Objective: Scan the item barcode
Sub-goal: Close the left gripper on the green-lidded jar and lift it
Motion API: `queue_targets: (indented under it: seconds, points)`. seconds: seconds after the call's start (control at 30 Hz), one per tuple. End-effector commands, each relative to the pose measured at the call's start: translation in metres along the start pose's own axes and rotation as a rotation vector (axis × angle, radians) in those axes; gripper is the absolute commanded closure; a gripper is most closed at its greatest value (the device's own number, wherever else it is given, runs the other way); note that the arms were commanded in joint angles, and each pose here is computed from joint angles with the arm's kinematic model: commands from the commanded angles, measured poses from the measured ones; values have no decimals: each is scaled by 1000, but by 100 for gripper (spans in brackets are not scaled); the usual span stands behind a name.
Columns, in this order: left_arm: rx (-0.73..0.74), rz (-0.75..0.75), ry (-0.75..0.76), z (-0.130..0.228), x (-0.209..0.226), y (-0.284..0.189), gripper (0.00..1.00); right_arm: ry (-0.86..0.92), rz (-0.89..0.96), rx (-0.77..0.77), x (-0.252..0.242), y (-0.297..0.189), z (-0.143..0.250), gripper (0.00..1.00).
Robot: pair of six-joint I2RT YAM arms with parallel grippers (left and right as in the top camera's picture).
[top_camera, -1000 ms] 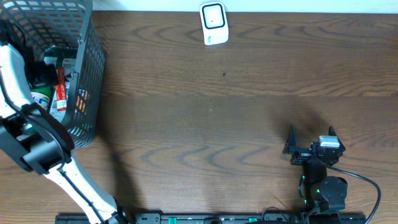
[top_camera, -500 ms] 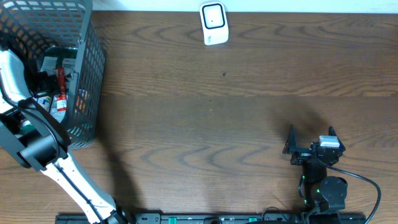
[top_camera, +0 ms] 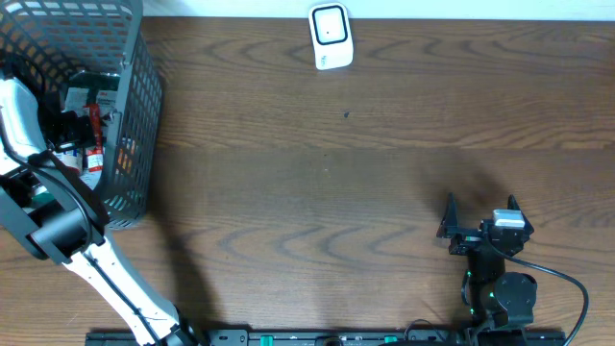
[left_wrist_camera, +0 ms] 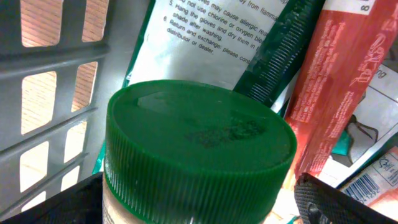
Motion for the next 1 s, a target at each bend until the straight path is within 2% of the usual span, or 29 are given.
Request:
queue_targets:
  seconds: [0.0, 0.17, 0.7, 0.8, 0.97]
  points:
    - [47, -25, -7, 6, 3, 11, 6, 14, 25, 0, -4, 0, 0, 1]
    - [57, -52, -42, 8, 7, 12, 11, 14, 25, 0, -4, 0, 0, 1]
    - [53, -44, -135, 13, 17, 25, 13, 15, 25, 0, -4, 0, 0, 1]
    - [35, -49, -138, 11, 18, 21, 25, 14, 25, 0, -4, 0, 0, 1]
    - [-3, -60, -145, 8, 22, 6, 32, 15, 25, 0, -4, 0, 0, 1]
Point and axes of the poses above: each gripper's point midway between its finger pads, its own y axis out along the fingers, its own x axis along the line the jaws close on, z = x × y, the point moved 6 cm from there along -y, back along the fingers, and after that the axes turned 6 degrees about y, right-handed, at the moved point
